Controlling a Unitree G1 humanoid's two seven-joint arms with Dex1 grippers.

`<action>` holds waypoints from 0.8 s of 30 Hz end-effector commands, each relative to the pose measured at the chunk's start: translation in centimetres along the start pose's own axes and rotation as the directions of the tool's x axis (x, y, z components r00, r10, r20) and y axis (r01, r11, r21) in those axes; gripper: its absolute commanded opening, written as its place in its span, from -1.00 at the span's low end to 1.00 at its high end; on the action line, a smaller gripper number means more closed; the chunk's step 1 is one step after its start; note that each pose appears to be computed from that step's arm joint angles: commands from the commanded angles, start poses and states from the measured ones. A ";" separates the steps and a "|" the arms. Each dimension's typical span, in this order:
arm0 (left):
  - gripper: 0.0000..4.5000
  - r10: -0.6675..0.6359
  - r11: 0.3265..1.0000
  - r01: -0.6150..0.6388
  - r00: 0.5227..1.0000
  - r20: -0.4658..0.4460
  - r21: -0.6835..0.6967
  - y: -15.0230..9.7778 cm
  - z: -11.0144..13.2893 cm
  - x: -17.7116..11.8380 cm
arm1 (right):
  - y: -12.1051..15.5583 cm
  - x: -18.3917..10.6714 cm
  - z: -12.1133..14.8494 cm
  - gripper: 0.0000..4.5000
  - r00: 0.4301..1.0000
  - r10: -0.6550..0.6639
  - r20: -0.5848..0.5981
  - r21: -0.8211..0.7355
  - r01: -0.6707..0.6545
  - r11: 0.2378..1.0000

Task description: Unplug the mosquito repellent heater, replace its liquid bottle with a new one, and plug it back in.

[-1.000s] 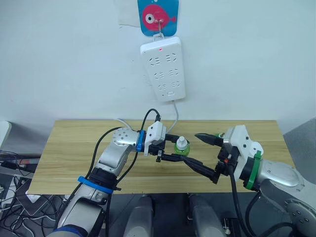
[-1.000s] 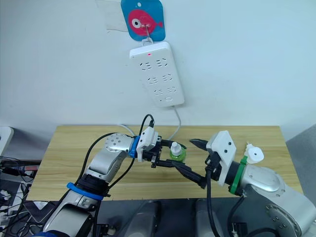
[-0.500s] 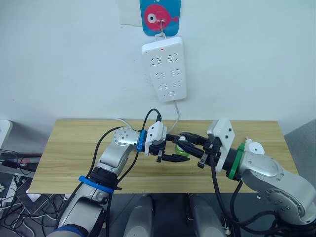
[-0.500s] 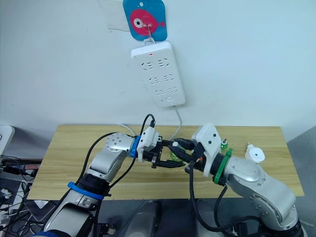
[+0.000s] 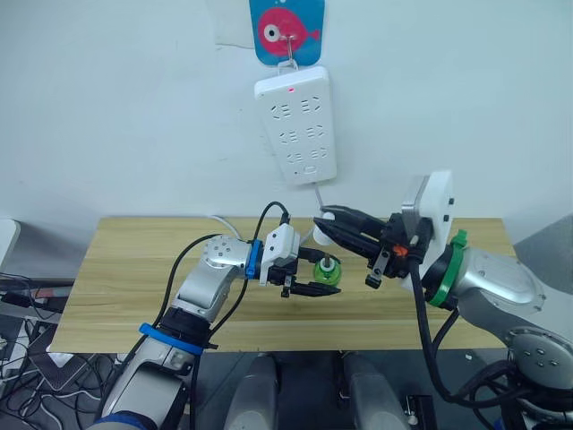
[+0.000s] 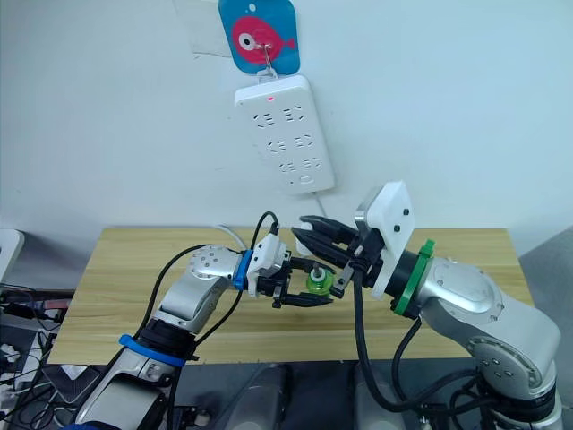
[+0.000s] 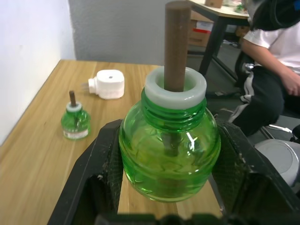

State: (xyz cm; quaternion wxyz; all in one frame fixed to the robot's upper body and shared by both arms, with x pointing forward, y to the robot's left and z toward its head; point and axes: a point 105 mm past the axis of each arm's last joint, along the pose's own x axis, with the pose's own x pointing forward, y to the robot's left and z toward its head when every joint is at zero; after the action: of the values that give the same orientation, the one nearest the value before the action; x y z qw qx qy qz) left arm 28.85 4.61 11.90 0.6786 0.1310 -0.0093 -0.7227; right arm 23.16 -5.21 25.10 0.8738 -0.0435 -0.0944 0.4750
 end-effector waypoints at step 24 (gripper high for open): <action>0.01 0.085 0.996 -0.084 0.995 -0.059 0.016 -1.7 -1.3 -2.3 | -8.8 -1.7 -21.3 -0.86 0.791 -0.572 -0.219 -0.097 0.565 0.819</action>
State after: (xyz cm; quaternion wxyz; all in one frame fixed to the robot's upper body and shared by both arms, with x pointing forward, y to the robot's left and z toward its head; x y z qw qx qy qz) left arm 27.62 7.25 9.67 0.7075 0.1466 0.0225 -0.6910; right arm 33.77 -11.27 5.03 0.9811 -0.0754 0.0183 0.1770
